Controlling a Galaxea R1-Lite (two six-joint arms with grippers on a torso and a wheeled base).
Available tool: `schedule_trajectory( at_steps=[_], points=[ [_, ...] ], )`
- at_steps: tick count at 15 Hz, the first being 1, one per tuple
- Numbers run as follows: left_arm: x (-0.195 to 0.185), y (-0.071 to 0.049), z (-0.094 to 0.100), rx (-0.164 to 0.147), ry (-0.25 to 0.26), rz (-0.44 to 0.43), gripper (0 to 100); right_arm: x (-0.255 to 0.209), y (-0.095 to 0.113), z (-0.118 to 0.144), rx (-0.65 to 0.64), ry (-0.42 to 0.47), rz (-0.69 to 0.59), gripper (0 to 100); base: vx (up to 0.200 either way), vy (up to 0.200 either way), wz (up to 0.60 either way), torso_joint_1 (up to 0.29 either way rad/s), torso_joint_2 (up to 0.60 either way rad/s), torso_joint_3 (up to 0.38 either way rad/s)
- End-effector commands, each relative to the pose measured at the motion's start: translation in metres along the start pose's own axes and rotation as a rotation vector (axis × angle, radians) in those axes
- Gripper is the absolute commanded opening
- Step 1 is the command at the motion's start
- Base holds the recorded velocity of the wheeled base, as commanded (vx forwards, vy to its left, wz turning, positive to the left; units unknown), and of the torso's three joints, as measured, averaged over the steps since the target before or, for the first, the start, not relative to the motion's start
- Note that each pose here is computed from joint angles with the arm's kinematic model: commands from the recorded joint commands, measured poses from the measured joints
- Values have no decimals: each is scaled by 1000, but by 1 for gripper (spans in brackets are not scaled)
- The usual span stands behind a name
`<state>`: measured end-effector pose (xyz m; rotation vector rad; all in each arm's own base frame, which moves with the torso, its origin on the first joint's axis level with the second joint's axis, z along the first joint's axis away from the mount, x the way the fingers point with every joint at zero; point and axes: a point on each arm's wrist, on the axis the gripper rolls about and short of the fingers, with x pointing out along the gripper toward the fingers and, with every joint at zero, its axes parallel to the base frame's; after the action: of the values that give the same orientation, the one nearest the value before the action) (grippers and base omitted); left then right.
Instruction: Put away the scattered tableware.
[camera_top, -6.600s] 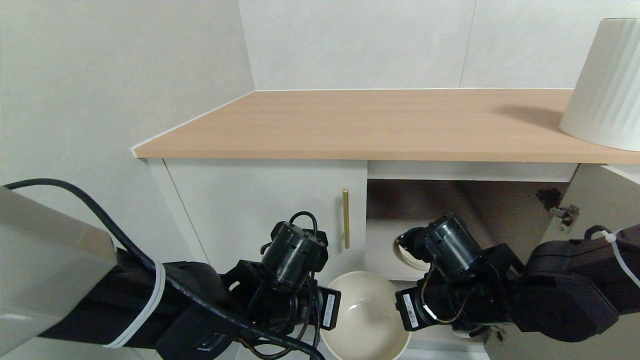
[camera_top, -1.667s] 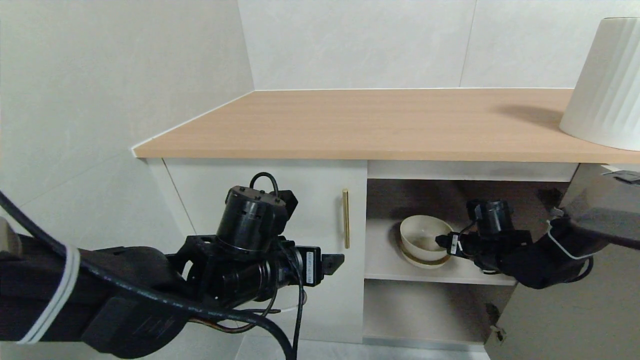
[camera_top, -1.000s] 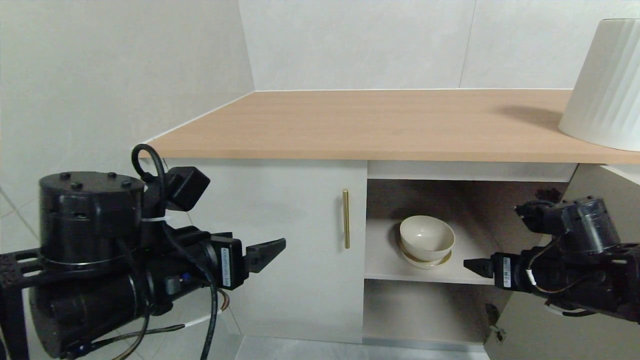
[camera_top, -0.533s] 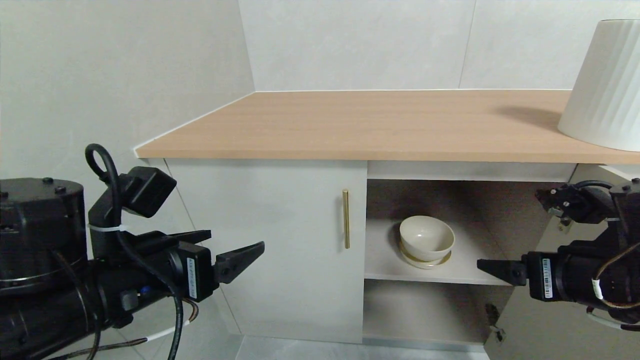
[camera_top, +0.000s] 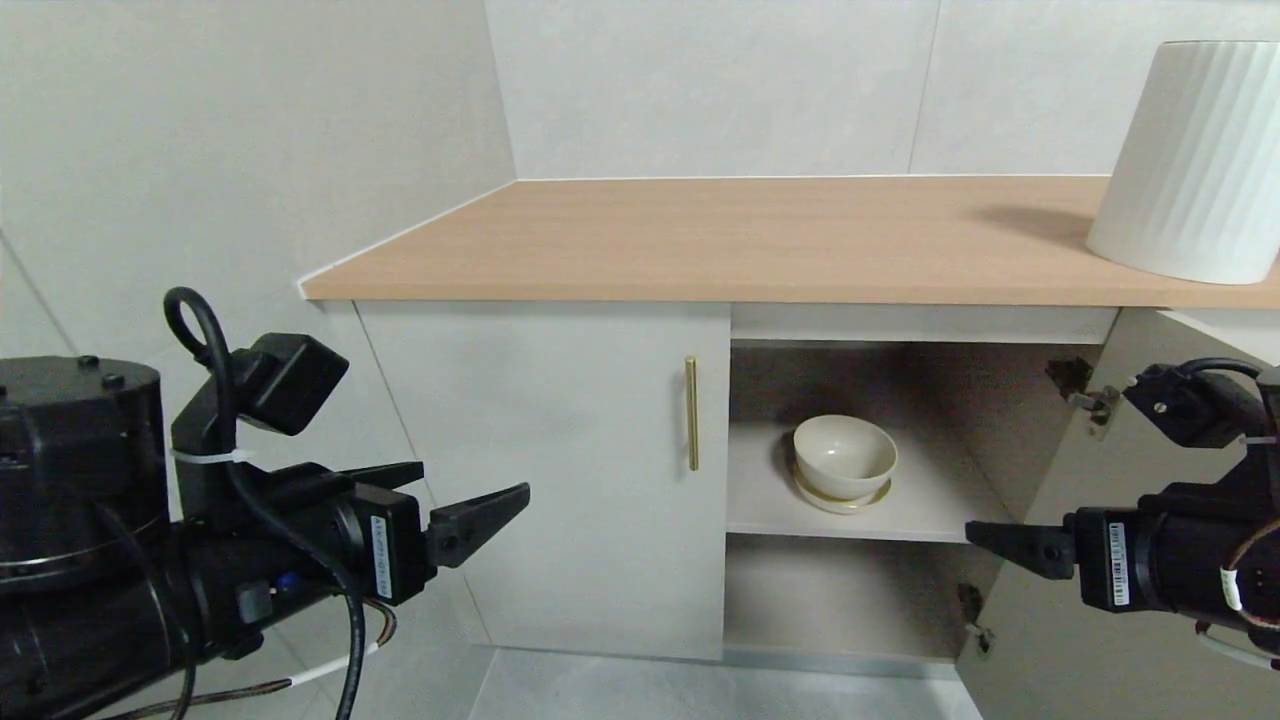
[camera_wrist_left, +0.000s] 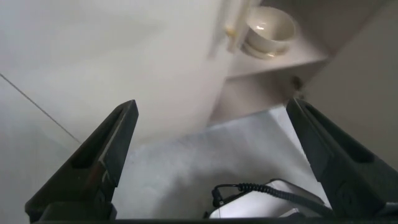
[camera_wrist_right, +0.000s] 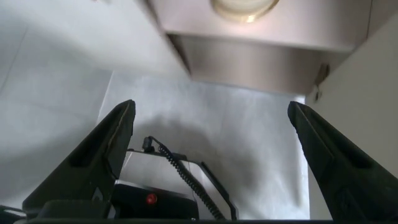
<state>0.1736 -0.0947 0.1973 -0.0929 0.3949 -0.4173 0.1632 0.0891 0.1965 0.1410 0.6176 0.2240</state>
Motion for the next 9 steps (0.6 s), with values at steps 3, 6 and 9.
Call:
schedule_trajectory(
  at_steps=[3,6,9],
  points=[
    [2,0,-1,1,7,1,100,2,0,-2,-2,10,-1,100,-200,0,0,2,2,-1],
    [2,0,-2,1,11,0,100,2,1,-4,-11,33,-3,100,-200,0,0,4,2,4],
    [2,-1,-2,2,11,-1,100,1,0,-4,-11,32,-2,100,-200,0,0,1,4,2]
  ],
)
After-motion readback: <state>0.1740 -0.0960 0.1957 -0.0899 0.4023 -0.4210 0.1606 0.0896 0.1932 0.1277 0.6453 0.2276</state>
